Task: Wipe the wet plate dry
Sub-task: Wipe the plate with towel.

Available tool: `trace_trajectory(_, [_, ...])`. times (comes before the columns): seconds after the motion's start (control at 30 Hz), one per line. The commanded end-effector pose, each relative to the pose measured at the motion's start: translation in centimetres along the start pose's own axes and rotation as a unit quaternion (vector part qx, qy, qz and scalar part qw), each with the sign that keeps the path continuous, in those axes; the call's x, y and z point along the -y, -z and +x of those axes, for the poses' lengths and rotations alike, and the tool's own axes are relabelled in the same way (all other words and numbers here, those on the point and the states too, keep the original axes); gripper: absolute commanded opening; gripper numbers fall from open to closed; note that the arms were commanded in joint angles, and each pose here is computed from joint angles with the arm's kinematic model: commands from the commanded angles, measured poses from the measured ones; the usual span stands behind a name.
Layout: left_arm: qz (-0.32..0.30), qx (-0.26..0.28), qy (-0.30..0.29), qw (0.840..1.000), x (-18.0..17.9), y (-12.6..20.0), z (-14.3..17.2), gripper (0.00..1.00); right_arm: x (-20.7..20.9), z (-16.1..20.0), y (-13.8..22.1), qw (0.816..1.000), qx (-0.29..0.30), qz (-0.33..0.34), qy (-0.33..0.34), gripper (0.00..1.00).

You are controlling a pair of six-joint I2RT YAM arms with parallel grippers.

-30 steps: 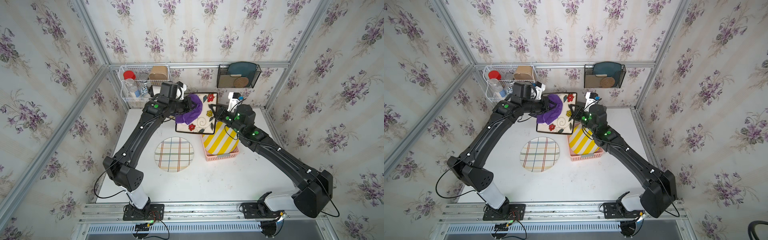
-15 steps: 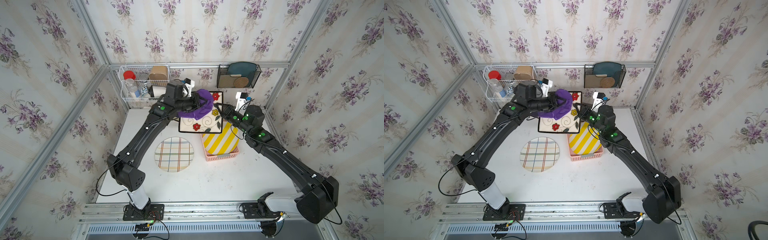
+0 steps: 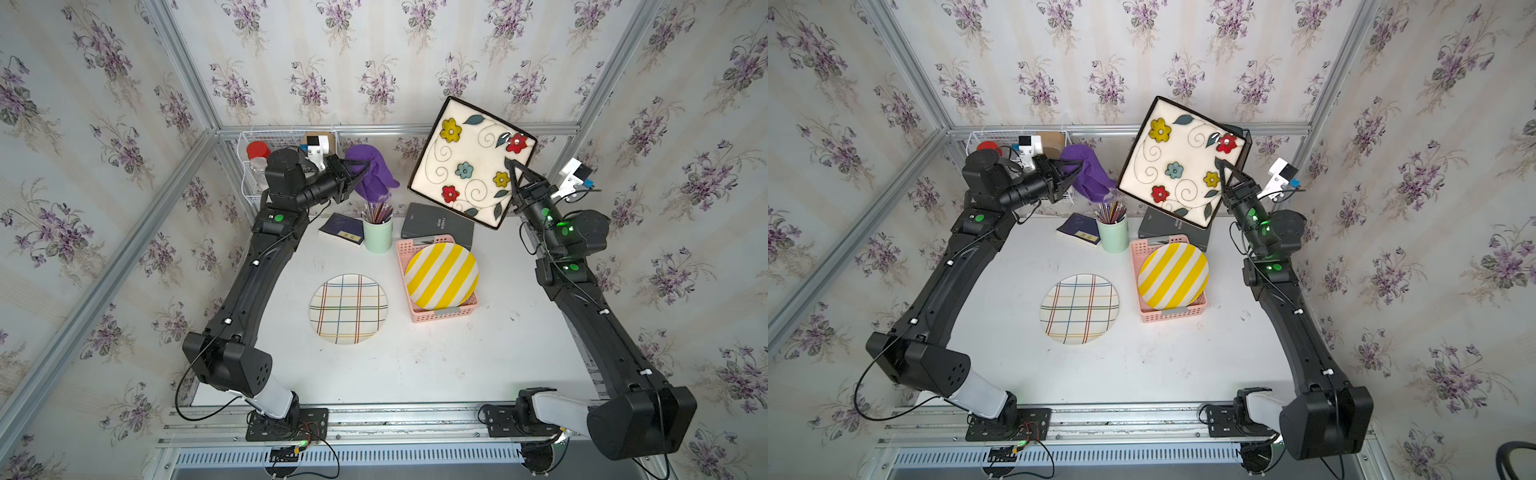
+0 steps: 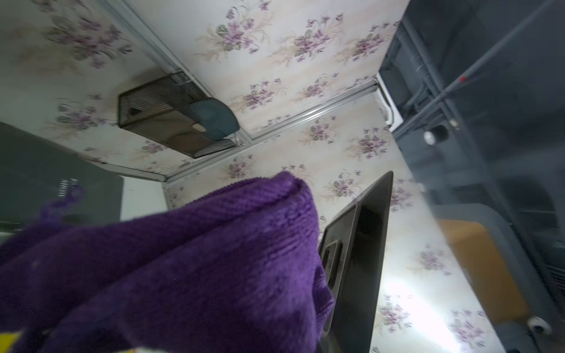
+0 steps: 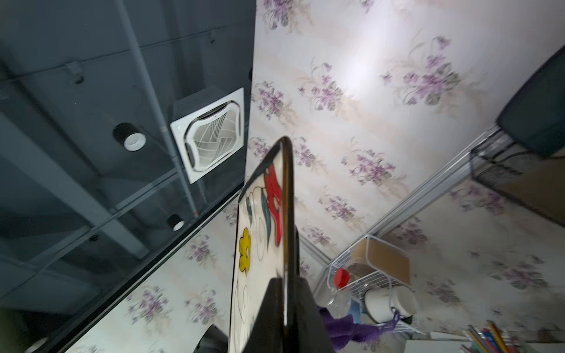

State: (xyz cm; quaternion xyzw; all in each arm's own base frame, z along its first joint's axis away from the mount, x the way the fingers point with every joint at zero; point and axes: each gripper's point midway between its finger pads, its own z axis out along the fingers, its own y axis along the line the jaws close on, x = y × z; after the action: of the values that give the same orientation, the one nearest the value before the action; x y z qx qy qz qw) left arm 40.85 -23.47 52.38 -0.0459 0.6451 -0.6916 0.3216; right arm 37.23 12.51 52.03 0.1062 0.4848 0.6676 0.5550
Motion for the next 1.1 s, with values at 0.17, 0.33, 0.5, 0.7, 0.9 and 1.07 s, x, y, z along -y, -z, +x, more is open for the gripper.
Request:
trace_trajectory(0.17, [0.185,-0.086,0.027,0.979,8.8,-1.9,3.7,0.00,-4.3,4.5,-1.2,0.992,-0.071,-0.103,-0.019,0.00])
trace_trajectory(0.33, [0.200,-0.104,0.036,0.974,9.5,-2.6,5.3,0.00,-2.7,7.1,-2.6,0.992,-0.082,-0.085,-0.046,0.00])
trace_trajectory(0.5, [0.217,-0.186,0.030,0.958,11.0,-4.7,11.2,0.00,-3.6,5.6,-6.3,0.993,-0.061,-0.093,-0.031,0.00])
trace_trajectory(0.7, [0.231,-0.192,0.037,0.953,11.6,-3.8,11.3,0.00,-3.2,-1.5,-6.1,0.996,0.020,-0.082,-0.005,0.00])
trace_trajectory(0.9, [0.238,-0.139,0.024,0.961,12.3,-1.9,7.9,0.00,-1.7,6.2,-4.7,0.997,-0.044,-0.051,-0.042,0.00])
trace_trajectory(1.07, [0.240,-0.208,0.047,0.947,11.7,-4.9,12.8,0.00,-3.3,6.7,-7.6,0.994,-0.030,-0.093,-0.048,0.00])
